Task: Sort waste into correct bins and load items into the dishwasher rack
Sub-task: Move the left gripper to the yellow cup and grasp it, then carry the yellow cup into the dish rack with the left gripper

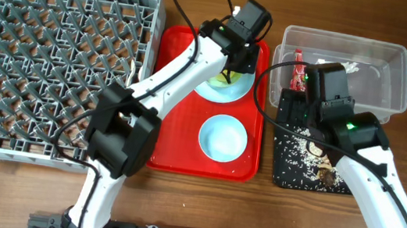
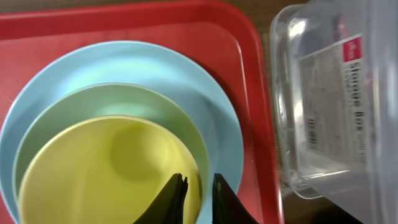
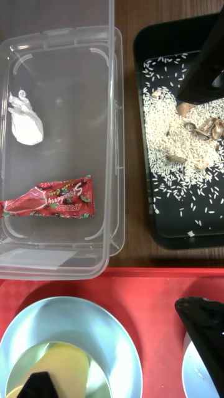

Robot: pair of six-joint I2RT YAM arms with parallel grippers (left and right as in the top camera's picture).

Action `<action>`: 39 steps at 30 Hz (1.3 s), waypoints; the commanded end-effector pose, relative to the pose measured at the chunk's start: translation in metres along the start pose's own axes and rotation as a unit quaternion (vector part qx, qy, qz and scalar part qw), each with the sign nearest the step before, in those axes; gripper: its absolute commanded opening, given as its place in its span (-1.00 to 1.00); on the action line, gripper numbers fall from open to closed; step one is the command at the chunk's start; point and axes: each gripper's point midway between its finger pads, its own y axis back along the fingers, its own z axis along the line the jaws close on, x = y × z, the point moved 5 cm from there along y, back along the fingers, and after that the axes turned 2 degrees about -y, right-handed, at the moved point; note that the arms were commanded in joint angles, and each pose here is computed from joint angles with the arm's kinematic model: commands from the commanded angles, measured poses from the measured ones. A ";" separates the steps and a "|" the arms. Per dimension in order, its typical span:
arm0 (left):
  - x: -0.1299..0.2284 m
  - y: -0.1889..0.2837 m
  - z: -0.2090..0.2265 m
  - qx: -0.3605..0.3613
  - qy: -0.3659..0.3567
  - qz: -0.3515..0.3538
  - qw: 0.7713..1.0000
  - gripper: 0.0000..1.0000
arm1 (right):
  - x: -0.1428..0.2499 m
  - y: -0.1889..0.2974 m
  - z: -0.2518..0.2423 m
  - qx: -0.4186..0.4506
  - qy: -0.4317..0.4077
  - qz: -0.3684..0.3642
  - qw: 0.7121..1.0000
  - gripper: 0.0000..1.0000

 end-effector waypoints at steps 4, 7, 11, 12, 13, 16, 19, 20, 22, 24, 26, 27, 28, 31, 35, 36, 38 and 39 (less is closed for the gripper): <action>0.007 -0.010 0.008 -0.026 -0.007 0.011 1.000 -0.61 | -0.004 0.003 -0.003 0.006 -0.011 -0.009 1.000 0.99; 0.013 -0.015 0.011 -0.030 -0.008 0.021 0.999 -0.73 | -0.004 0.003 -0.003 0.006 -0.011 -0.009 1.000 0.99; 0.016 -0.017 0.012 -0.032 -0.008 0.027 0.999 -0.78 | -0.004 0.003 -0.003 0.006 -0.011 -0.009 1.000 1.00; 0.016 -0.017 0.012 -0.032 -0.008 0.027 0.999 -0.78 | -0.004 0.003 -0.003 0.006 -0.011 -0.009 1.000 0.99; 0.017 -0.017 0.012 -0.033 -0.008 0.027 0.999 -0.78 | -0.004 0.003 -0.003 0.006 -0.011 -0.009 1.000 0.99; 0.016 -0.014 0.013 -0.035 -0.008 0.027 0.999 -0.92 | -0.004 0.003 -0.003 0.006 -0.011 -0.009 1.000 1.00; 0.002 0.007 0.021 -0.049 -0.001 -0.004 0.999 -0.92 | -0.004 0.003 -0.003 0.006 -0.011 -0.009 1.000 0.99; -0.005 0.023 0.025 -0.046 0.005 -0.018 0.999 -0.92 | -0.004 0.003 -0.002 0.006 -0.011 -0.009 1.000 0.99; -0.013 0.063 0.032 -0.015 0.009 -0.031 0.999 -0.92 | -0.004 0.003 -0.003 0.006 -0.011 -0.009 1.000 1.00; -0.012 0.111 0.040 0.053 0.020 -0.022 0.998 -0.92 | -0.004 0.003 -0.003 0.006 -0.011 -0.009 1.000 0.99; -0.006 0.158 0.056 0.119 0.032 -0.012 0.992 -0.92 | -0.004 0.003 -0.003 0.006 -0.011 -0.009 1.000 0.99; 0.003 0.192 0.074 0.165 0.038 -0.002 0.985 -0.92 | -0.004 0.003 -0.003 0.006 -0.011 -0.009 1.000 1.00; 0.011 0.208 0.085 0.188 0.041 0.007 0.981 -0.92 | -0.004 0.003 -0.003 0.006 -0.011 -0.009 1.000 0.99; 0.041 0.250 0.124 0.255 0.048 0.035 0.965 -0.92 | -0.004 0.003 -0.003 0.006 -0.011 -0.009 1.000 0.99; 0.068 0.274 0.166 0.348 0.071 0.028 0.935 -0.92 | -0.004 0.003 -0.002 0.006 -0.011 -0.009 1.000 0.99; 0.071 0.273 0.174 0.367 0.085 0.016 0.926 -0.92 | -0.004 0.003 -0.002 0.006 -0.011 -0.009 1.000 0.99; 0.081 0.262 0.187 0.410 0.114 0.001 0.905 -0.92 | -0.004 0.003 -0.002 0.006 -0.011 -0.009 1.000 0.99; 0.087 0.255 0.191 0.427 0.125 -0.002 0.896 -0.92 | -0.004 0.003 -0.002 0.006 -0.011 -0.009 1.000 0.99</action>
